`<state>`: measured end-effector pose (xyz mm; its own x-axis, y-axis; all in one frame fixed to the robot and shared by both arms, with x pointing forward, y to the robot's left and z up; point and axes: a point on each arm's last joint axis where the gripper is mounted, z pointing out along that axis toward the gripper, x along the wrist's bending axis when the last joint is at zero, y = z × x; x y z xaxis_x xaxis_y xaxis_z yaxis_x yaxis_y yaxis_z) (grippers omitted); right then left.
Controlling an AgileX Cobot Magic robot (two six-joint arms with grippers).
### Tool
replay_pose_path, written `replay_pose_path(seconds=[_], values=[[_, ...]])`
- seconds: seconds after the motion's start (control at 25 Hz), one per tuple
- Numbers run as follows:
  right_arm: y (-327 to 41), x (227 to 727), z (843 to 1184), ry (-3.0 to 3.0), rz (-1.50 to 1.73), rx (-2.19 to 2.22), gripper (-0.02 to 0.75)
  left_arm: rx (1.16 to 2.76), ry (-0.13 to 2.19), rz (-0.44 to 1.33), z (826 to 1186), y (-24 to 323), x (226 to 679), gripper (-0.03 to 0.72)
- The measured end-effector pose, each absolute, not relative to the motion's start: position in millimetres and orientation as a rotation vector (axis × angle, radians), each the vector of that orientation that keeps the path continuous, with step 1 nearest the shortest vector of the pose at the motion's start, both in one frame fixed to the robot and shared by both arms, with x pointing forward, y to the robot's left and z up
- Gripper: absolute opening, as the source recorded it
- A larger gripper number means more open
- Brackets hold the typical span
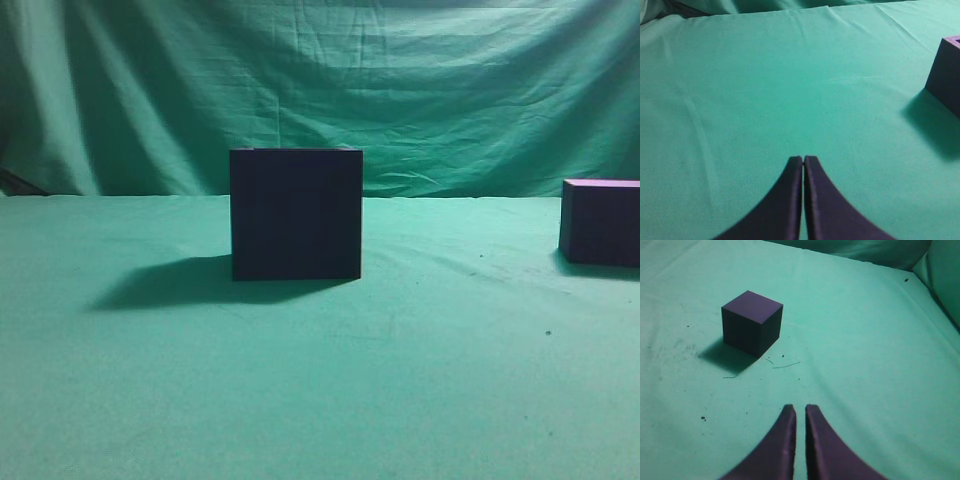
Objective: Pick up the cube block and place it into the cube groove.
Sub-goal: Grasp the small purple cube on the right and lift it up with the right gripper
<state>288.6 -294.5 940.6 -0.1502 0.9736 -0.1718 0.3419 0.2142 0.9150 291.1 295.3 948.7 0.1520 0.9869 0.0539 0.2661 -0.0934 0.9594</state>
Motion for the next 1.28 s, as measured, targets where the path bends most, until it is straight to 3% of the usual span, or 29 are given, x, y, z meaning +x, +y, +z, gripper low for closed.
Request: replay_pose_path(seconds=[0.44,0.8,1.04,1.28], values=[[-298,291,946,1.629,0.857,1.093,0.046,1.531,1.260,1.011,949,295,291,0.000],[-295,293,991,1.122,1.328,1.000,0.046,1.531,1.260,1.011,949,295,291,0.000],[-294,296,1002,1.098,1.490,1.266,0.046,1.531,1.260,1.011,949,295,291,0.000],[-283,328,1027,1.411,1.340,1.566,0.046,1.531,1.260,1.011,949,295,291,0.000]])
